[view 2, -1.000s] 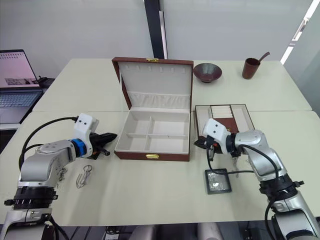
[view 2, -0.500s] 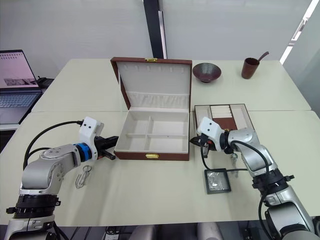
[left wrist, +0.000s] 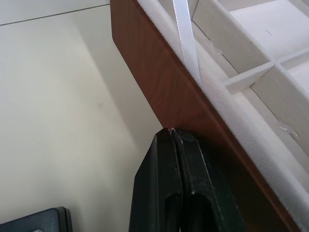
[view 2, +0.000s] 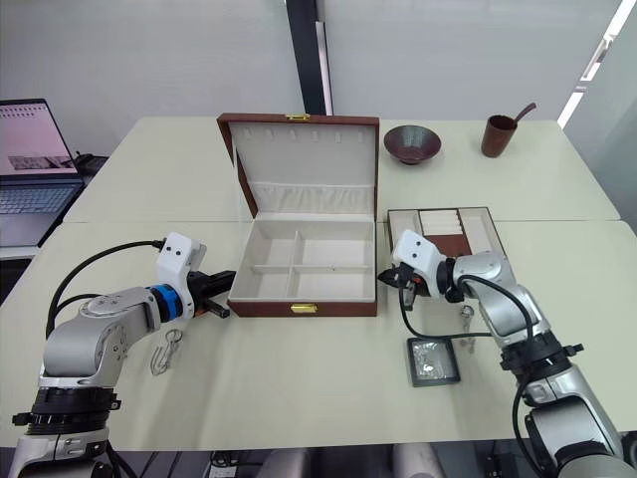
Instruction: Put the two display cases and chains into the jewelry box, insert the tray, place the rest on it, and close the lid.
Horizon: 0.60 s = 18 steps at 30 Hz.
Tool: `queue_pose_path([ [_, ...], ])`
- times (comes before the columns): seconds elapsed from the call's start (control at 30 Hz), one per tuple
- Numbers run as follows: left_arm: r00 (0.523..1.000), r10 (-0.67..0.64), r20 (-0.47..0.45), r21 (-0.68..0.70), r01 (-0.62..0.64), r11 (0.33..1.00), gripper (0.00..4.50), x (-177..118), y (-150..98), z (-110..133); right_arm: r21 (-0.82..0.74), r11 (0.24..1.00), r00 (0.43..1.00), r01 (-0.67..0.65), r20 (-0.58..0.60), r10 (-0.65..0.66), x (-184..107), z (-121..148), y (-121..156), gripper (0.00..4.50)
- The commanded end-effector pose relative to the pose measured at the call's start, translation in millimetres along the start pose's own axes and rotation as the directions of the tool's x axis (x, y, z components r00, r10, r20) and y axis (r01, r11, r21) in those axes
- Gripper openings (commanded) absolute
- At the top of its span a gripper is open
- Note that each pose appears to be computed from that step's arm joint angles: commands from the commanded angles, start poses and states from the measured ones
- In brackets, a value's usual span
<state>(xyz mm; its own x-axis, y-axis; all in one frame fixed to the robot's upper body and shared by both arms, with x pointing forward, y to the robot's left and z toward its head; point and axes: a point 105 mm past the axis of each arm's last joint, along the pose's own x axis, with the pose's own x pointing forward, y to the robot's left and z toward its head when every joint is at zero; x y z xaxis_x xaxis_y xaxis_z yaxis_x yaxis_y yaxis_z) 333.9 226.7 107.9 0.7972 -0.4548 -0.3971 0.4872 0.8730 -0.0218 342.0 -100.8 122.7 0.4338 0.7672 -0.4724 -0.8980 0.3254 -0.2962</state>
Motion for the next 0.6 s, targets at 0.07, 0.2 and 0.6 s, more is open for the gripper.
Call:
queue_pose_path([
  [0.07,0.998,0.046,0.044,0.052,-0.048,0.997,0.0,-18.6,15.9,15.2,-0.048,0.997,0.998,0.054,0.037,-0.052,-22.1,15.5,-13.7,0.01],
  [0.2,0.995,0.079,0.057,0.088,-0.084,0.993,0.0,-37.3,31.2,16.8,-0.037,0.995,0.994,0.097,0.059,-0.095,-38.9,16.7,-24.3,0.01],
  [0.6,0.972,0.226,-0.056,0.153,-0.215,0.964,0.53,-199.9,90.4,-15.7,-0.038,0.976,0.965,0.214,-0.143,-0.218,-159.1,-33.4,-31.2,0.0],
])
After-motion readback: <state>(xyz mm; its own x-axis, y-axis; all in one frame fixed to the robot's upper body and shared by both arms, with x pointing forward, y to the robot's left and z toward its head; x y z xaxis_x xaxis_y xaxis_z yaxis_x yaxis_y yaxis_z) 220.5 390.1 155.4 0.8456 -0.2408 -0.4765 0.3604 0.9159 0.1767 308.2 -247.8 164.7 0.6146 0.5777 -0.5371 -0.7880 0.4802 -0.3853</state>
